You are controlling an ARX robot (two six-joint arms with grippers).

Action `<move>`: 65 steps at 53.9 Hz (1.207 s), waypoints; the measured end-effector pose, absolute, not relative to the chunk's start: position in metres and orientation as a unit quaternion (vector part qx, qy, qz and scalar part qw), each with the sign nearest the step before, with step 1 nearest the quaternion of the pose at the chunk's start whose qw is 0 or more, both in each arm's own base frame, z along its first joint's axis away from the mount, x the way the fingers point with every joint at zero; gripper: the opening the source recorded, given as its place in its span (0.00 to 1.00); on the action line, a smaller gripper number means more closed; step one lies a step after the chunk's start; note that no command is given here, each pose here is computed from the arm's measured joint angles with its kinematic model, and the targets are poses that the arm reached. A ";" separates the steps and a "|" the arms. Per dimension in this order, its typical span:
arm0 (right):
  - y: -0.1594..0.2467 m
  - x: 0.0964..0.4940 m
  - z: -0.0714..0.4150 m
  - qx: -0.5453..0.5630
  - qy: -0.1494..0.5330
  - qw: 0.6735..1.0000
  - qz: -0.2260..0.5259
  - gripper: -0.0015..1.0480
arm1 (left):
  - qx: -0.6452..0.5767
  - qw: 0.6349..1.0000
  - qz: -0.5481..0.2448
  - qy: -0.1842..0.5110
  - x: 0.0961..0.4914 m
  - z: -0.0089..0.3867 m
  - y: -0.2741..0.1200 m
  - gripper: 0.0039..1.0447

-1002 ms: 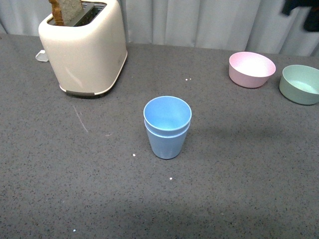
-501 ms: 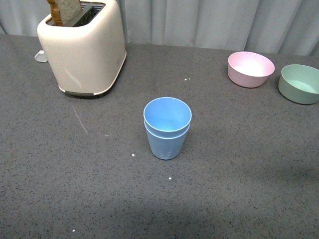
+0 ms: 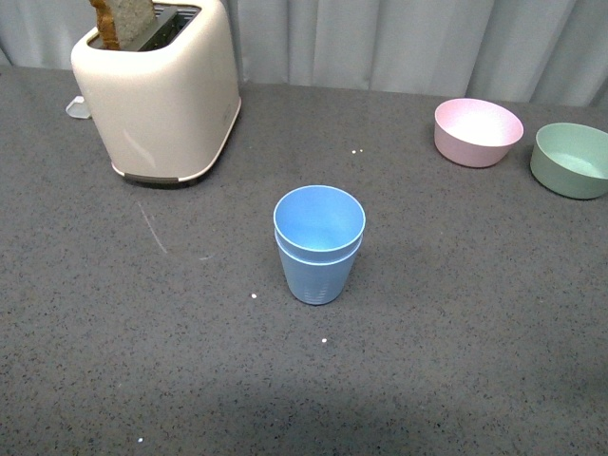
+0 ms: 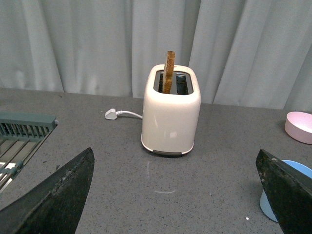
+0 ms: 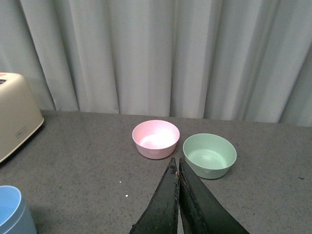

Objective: Stack blue cups with both arms

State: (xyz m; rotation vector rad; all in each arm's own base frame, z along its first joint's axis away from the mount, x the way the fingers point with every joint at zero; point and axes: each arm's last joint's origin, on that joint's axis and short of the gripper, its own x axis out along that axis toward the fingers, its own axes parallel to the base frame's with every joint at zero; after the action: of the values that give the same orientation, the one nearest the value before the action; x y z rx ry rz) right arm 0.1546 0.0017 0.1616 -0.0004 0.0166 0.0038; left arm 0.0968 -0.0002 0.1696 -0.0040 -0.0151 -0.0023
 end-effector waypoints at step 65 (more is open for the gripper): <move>0.000 0.111 0.168 0.000 -0.003 1.000 0.001 0.01 | -0.002 1.000 -0.001 -0.008 0.097 0.170 0.000 0.94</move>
State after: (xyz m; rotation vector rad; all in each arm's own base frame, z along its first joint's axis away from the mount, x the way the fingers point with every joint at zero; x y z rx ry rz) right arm 0.1110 0.0002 0.1675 -0.0002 -0.0063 0.0011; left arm 0.0968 -0.0002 0.1696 -0.0040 -0.0151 -0.0023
